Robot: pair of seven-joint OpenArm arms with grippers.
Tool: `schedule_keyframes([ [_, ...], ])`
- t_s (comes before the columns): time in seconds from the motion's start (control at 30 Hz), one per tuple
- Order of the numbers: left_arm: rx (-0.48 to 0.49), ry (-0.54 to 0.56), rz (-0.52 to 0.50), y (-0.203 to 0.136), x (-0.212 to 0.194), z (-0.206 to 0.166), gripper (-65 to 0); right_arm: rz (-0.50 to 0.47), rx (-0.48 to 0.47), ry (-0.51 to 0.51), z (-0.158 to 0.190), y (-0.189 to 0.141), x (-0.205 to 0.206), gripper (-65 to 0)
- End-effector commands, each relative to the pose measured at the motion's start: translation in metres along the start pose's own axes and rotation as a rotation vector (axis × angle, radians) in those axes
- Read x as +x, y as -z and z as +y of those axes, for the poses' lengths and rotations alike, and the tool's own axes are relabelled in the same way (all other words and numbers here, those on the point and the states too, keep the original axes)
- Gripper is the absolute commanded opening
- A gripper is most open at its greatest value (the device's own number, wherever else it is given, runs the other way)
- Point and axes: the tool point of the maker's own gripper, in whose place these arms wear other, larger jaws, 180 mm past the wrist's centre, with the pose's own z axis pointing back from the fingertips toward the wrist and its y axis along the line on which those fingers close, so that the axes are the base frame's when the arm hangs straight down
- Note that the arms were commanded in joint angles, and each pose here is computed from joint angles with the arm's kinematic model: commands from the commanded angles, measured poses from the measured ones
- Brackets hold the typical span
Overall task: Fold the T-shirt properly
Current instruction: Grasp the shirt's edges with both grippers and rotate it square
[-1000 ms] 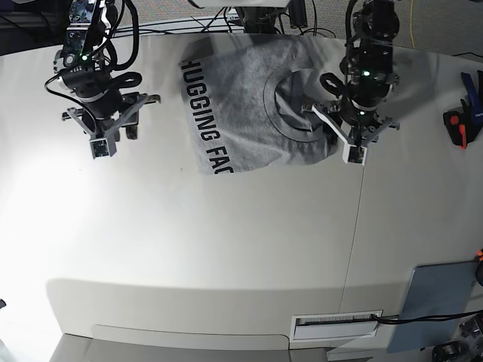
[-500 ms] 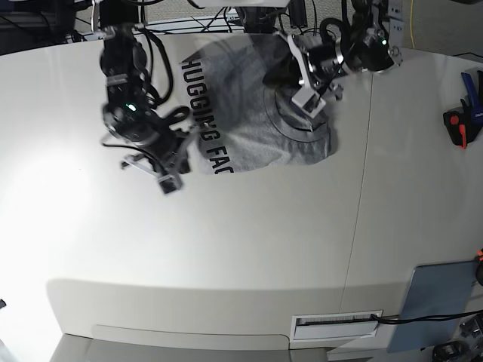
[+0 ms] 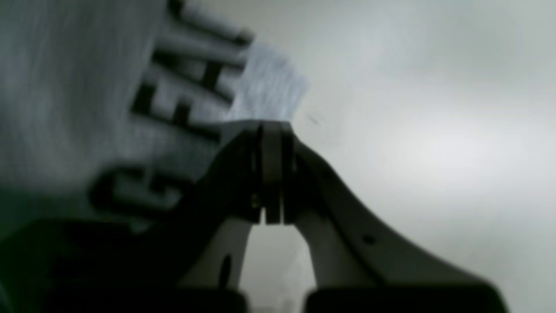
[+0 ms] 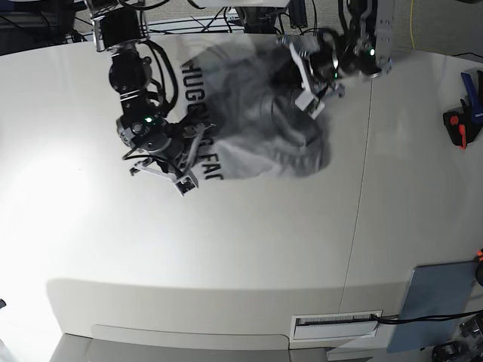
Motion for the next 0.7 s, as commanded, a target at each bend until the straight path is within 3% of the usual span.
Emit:
schedule_keyframes([
  [0.0, 0.152, 0.011, 0.112, -0.002, -0.019, 0.035, -65.0, -0.033, -0.035, -0.004, -0.014, -0.005, 0.010, -65.0],
  [0.13, 0.234, 0.036, 0.031, 0.002, 0.011, 0.072, -65.0, 0.019, -0.072, -0.012, -0.029, -0.008, -0.016, -65.0],
  [0.27, 0.254, 0.083, -0.079, 0.004, 0.053, 0.091, -65.0, 0.043, -0.049, -0.020, -0.018, -0.011, -0.038, -65.0],
  [0.47, 0.235, 0.114, -0.224, -0.006, 0.115, 0.097, -65.0, -0.075, -0.035, -0.043, -0.001, -0.036, -0.018, -65.0],
  [0.67, 0.135, 0.154, -0.277, -0.024, 0.135, 0.068, -65.0, -0.190, -0.121, 0.018, -0.025, -0.046, 0.014, -65.0],
])
